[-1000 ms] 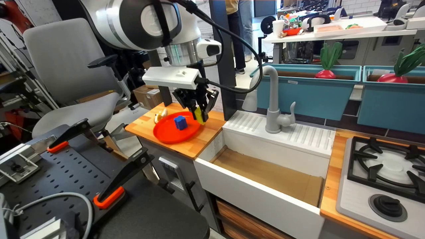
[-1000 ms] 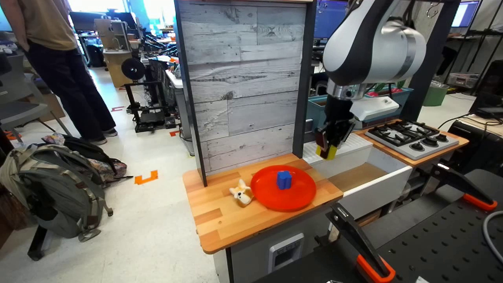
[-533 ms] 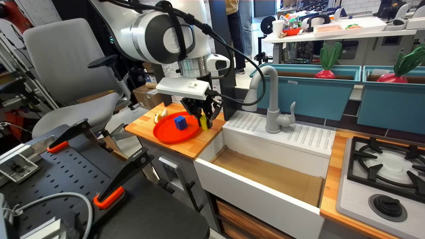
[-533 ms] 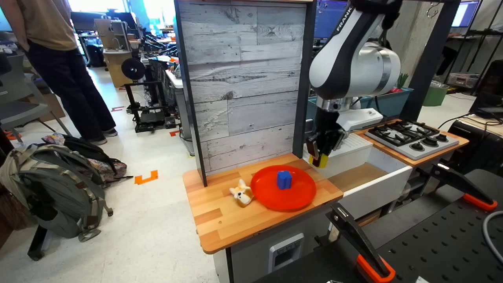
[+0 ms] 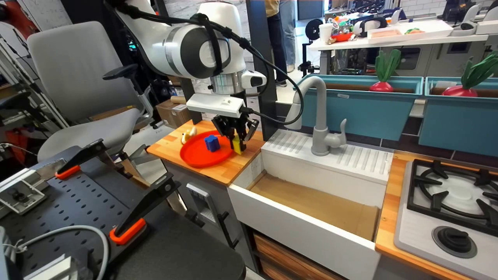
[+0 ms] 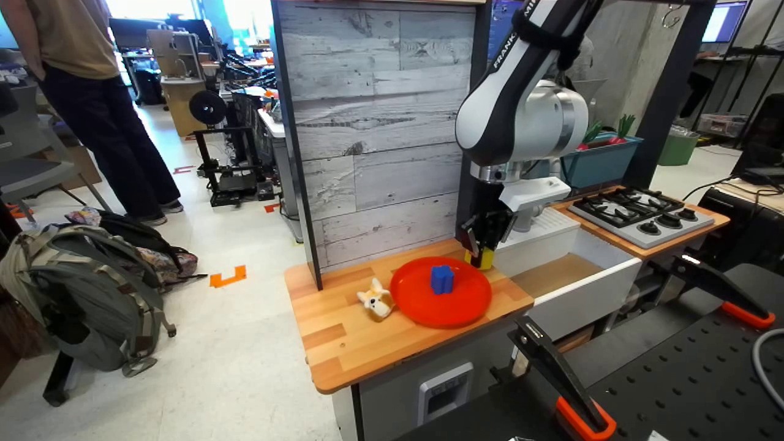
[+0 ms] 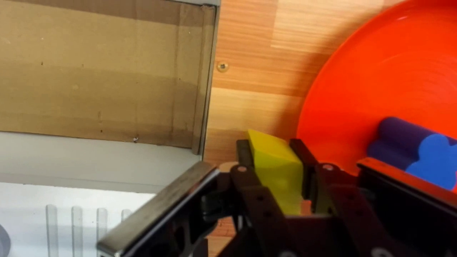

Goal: Move the yellow block to the right on the table

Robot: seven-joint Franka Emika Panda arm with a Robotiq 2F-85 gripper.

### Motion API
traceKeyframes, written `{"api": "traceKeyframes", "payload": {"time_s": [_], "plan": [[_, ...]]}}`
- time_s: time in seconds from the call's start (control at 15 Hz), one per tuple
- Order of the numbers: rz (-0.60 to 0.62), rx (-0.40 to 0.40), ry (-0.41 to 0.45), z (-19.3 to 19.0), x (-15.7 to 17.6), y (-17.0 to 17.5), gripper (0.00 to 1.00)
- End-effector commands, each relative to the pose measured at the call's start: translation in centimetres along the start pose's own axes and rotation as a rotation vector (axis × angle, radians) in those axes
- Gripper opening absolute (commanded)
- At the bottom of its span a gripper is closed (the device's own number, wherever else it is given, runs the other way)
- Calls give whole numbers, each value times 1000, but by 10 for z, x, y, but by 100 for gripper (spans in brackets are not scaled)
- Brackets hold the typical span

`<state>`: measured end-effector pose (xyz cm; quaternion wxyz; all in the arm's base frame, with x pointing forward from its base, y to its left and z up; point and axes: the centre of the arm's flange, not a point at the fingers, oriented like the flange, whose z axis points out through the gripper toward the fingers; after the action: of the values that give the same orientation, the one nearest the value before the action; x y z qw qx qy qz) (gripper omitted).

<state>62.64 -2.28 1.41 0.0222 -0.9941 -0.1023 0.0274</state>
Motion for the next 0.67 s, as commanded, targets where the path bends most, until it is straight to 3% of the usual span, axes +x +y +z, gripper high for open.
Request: {"api": "traceKeyframes", "payload": {"time_s": [0.0, 0.4, 0.47, 0.6], "plan": [[10, -11, -11, 5, 19, 2, 8], [24, -14, -17, 6, 18, 4, 8], [25, -13, -18, 6, 18, 3, 56], [25, -17, -22, 6, 18, 1, 62]]}}
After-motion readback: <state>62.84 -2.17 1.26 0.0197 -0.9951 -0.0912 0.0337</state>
